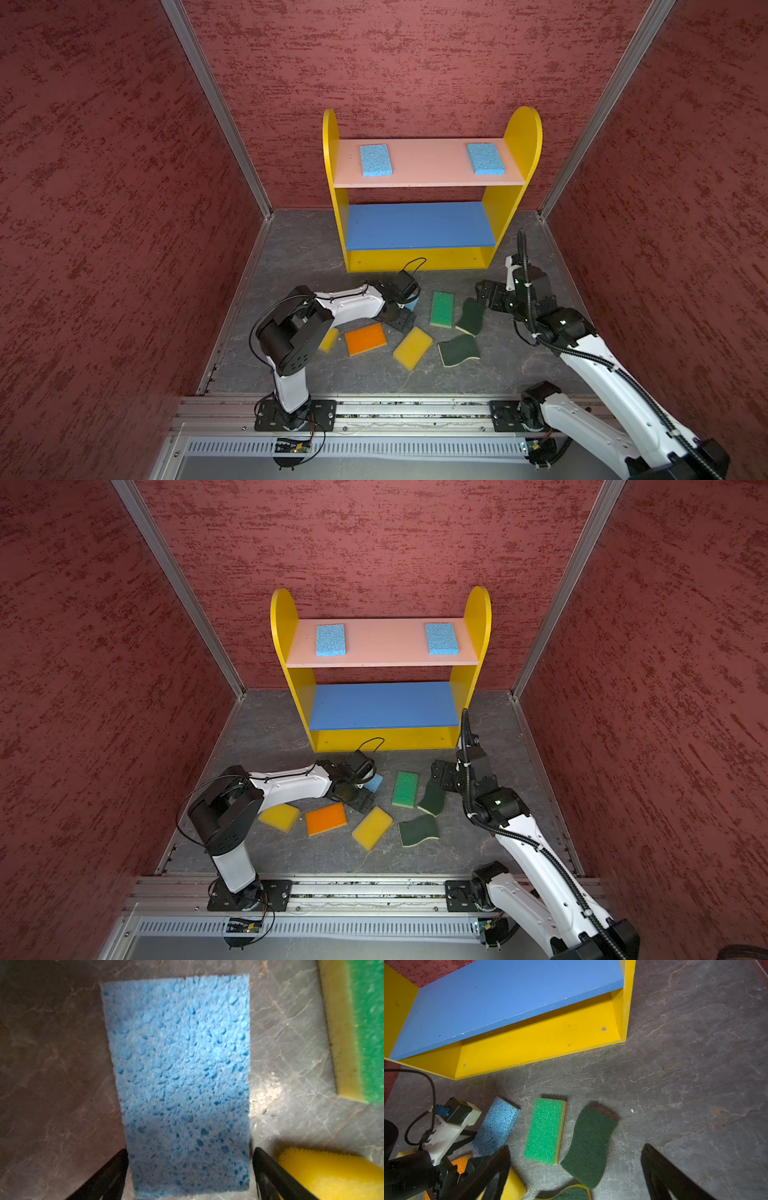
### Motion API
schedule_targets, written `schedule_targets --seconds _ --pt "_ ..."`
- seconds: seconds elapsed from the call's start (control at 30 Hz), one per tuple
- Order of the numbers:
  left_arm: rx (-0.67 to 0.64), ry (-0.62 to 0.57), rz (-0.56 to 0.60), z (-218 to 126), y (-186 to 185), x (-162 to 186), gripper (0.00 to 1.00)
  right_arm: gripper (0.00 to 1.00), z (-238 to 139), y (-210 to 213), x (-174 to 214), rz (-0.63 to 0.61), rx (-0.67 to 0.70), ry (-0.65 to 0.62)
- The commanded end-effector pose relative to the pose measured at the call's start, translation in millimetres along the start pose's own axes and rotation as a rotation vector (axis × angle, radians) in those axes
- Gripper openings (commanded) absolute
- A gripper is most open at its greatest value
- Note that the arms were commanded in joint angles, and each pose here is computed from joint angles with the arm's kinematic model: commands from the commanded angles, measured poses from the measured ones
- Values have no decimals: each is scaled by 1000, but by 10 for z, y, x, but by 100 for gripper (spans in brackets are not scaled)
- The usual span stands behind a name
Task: Place and organize the cleaning sponges onto the shelf
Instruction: 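Lower the left gripper and close it on the light blue sponge's end, then lift the light blue sponge off the table with the left gripper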
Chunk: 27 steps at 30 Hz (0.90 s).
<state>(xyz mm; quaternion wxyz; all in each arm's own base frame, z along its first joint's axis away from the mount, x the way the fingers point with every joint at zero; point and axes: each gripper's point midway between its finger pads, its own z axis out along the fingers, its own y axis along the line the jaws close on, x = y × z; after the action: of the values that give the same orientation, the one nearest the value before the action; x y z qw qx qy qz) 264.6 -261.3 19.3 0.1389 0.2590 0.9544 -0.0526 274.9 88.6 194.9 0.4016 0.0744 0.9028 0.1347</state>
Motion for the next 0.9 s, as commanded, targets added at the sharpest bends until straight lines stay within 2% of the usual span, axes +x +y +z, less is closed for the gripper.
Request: schedule_targets --seconds 0.0,0.27,0.63,0.87 --pt "19 9 -20 -11 -75 86 92 99 -55 44 -64 17 -15 -21" --pt "-21 34 -25 127 -95 152 89 99 -38 54 -62 22 -18 -14" --pt "-89 48 -130 280 60 234 81 99 -47 43 -40 22 -18 -13" --pt "-96 45 -162 343 84 229 70 99 -76 26 -48 16 -10 -18"
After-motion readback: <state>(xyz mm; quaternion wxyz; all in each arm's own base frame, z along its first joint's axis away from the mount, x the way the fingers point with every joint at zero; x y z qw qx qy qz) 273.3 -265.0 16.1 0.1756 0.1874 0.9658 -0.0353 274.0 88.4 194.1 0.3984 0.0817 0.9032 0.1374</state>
